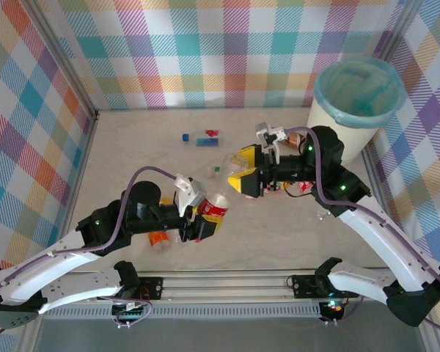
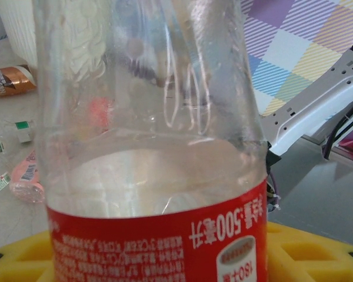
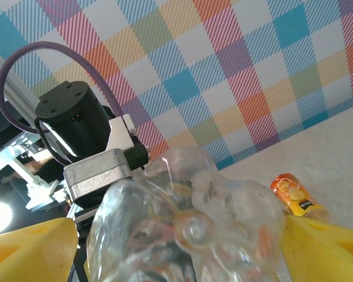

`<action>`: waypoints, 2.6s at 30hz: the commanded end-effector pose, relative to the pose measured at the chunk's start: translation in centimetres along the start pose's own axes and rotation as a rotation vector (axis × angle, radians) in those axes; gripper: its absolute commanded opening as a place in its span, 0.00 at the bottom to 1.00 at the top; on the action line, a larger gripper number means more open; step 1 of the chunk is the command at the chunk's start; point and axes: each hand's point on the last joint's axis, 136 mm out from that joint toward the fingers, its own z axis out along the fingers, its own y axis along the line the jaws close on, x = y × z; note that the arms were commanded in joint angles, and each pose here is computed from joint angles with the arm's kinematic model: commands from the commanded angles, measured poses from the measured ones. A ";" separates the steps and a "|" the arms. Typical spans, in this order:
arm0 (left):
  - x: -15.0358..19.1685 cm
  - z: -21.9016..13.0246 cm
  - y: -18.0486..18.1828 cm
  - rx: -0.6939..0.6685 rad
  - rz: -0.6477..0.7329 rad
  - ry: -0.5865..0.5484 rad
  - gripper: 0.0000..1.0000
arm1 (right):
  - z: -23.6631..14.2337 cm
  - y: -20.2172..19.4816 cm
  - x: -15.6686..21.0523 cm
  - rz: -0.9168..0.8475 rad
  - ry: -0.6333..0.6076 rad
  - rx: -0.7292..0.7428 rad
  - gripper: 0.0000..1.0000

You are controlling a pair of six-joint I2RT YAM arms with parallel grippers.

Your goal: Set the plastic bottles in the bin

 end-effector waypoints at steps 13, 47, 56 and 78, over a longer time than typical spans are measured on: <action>-1.2 0.4 -0.4 0.018 0.018 -0.035 0.59 | 0.6 0.1 1.6 0.054 0.054 -0.023 0.62; -2.1 -3.5 1.9 -0.156 0.046 -0.149 0.91 | -1.6 -1.1 -1.5 -0.048 0.036 0.210 0.43; -2.4 -4.6 2.3 -0.189 0.063 -0.200 0.95 | -5.8 -2.8 -4.2 -0.167 0.036 0.468 0.44; -7.8 4.0 8.5 -0.485 0.009 -0.126 0.96 | -23.2 -12.7 -15.7 -0.420 -0.045 1.455 0.44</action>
